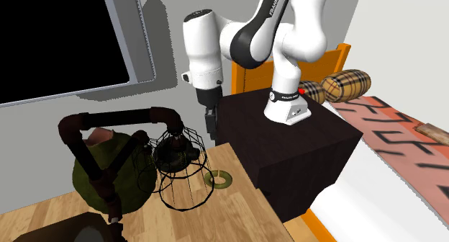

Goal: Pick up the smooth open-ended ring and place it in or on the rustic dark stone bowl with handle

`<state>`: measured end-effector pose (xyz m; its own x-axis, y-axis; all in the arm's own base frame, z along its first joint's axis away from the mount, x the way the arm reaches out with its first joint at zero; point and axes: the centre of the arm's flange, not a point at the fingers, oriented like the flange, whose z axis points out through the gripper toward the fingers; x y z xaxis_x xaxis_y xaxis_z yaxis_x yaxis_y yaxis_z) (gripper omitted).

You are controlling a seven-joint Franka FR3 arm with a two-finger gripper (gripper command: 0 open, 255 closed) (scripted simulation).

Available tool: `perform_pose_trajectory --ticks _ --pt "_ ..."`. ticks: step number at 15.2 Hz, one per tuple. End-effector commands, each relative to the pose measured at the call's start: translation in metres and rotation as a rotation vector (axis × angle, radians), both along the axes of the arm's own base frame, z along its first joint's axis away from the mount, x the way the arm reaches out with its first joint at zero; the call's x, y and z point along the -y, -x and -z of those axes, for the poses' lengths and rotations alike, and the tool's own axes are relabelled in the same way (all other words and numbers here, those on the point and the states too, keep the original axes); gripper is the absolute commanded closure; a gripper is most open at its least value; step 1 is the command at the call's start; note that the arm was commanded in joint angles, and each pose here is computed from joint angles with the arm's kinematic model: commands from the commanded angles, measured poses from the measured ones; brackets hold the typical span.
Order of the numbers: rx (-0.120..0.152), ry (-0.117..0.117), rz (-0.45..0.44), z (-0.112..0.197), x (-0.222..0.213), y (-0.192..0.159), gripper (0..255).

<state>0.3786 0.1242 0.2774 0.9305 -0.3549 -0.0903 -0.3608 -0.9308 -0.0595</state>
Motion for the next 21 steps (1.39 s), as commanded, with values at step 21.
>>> perform_pose_trajectory --ticks 21 --pt "-0.03 0.014 0.088 0.165 -0.058 -0.024 0"
